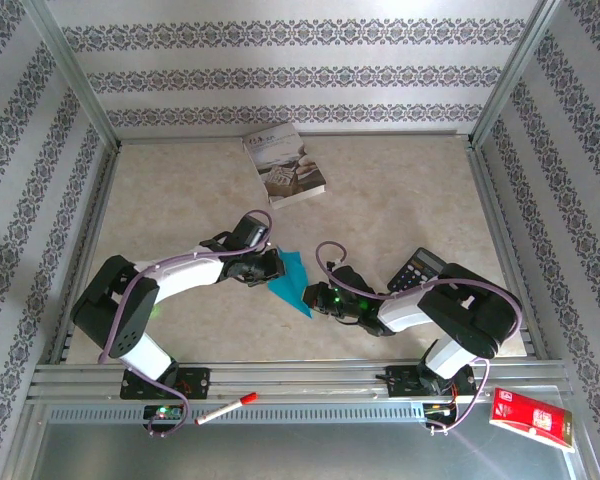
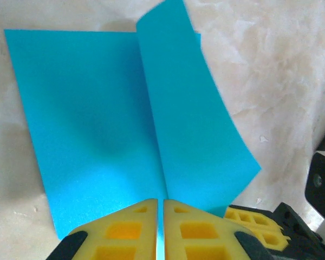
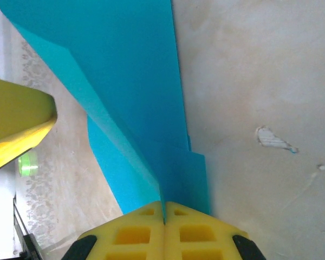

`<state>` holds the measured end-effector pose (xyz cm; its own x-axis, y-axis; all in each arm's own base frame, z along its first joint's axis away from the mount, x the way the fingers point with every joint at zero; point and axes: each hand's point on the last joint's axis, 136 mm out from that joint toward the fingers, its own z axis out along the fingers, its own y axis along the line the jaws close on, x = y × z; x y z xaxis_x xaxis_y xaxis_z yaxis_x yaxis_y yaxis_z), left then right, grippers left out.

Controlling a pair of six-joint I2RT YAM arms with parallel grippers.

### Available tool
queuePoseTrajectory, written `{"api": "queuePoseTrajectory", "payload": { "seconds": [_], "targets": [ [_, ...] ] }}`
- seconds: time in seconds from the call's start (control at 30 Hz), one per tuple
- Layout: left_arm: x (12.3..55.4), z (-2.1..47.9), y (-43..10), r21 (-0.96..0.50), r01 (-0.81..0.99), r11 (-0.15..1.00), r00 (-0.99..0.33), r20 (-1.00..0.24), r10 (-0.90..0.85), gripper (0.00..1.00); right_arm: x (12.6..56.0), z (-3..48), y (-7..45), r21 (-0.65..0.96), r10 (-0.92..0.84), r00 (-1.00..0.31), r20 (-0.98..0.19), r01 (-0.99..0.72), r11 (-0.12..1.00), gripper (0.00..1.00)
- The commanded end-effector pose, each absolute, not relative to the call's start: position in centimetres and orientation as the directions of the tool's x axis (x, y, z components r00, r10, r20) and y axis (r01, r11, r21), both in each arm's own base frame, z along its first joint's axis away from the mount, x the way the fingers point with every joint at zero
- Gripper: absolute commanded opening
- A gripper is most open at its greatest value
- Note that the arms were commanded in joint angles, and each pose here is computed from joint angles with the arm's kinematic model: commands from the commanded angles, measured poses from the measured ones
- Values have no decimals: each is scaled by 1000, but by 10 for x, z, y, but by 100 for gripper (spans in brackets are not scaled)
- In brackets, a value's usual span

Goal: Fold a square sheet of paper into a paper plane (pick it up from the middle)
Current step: Perform the fourth fold on the wing at the bottom-center of the table.

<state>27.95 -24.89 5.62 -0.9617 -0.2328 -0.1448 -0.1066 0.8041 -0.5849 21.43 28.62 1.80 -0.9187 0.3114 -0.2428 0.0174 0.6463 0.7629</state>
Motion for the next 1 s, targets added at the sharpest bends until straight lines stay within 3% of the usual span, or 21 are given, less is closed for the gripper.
{"api": "queuePoseTrajectory", "payload": {
  "seconds": [0.0,0.47,0.7,0.97],
  "targets": [
    [274,68,-248,-595,-83,799,-970,-136,-203,10,197,-15,269,648,251,-945,-210,58,759,0],
    [278,94,-301,-753,27,657,-985,-133,-112,12,195,-18,270,626,233,-951,-201,58,778,0],
    [282,84,-317,-766,21,643,-991,-101,-87,15,195,-19,270,621,232,-952,-201,59,781,0],
    [290,54,-305,-707,-33,707,-990,-76,-121,13,195,-20,271,620,228,-953,-197,59,782,0]
  ]
}}
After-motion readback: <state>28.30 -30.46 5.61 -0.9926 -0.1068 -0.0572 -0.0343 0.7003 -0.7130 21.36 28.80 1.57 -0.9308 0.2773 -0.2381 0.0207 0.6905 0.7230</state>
